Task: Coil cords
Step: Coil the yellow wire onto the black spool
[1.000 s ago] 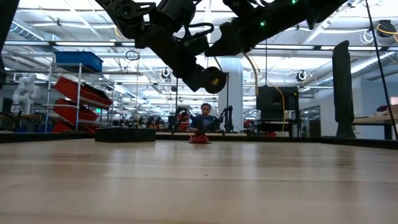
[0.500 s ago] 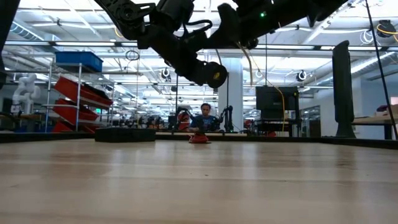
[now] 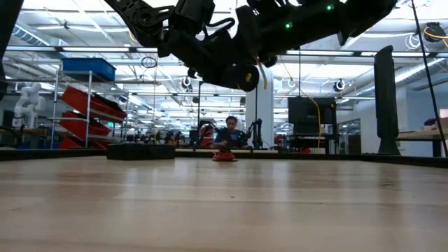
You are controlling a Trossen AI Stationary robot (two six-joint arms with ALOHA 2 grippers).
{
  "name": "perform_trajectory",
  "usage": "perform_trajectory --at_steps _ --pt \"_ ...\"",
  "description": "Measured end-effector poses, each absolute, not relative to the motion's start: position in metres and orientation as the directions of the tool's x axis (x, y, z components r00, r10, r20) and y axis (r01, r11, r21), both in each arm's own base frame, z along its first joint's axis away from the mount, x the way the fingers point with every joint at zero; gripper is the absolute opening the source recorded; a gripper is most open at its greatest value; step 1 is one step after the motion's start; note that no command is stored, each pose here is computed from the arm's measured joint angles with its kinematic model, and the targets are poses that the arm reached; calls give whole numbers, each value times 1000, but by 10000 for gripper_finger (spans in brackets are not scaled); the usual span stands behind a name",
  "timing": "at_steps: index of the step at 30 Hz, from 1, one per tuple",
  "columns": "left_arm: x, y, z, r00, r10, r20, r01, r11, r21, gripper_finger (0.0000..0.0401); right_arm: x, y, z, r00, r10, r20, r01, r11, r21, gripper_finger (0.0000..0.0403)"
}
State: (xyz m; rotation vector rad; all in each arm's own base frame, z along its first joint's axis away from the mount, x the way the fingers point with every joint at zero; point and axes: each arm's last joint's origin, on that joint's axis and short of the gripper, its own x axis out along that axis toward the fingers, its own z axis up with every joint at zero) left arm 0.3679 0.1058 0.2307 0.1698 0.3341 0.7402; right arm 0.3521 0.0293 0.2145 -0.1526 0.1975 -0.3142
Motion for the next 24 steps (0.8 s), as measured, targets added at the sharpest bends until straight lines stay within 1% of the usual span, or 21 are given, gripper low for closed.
perform_trajectory --at_steps 8,13,19,24 --pt "370 113 241 756 638 -146 -629 770 107 0 357 33 205 936 -314 -157 283 940 -191 9" --pt "370 117 246 789 607 -99 -608 793 17 0 361 35 195 934 -311 -177 275 940 -201 9" --pt "369 121 250 820 569 -60 -572 819 -52 0 362 45 182 925 -315 -210 262 933 -245 9" --pt "369 123 251 845 533 -53 -535 842 -67 0 359 58 174 913 -316 -259 241 928 -283 9"
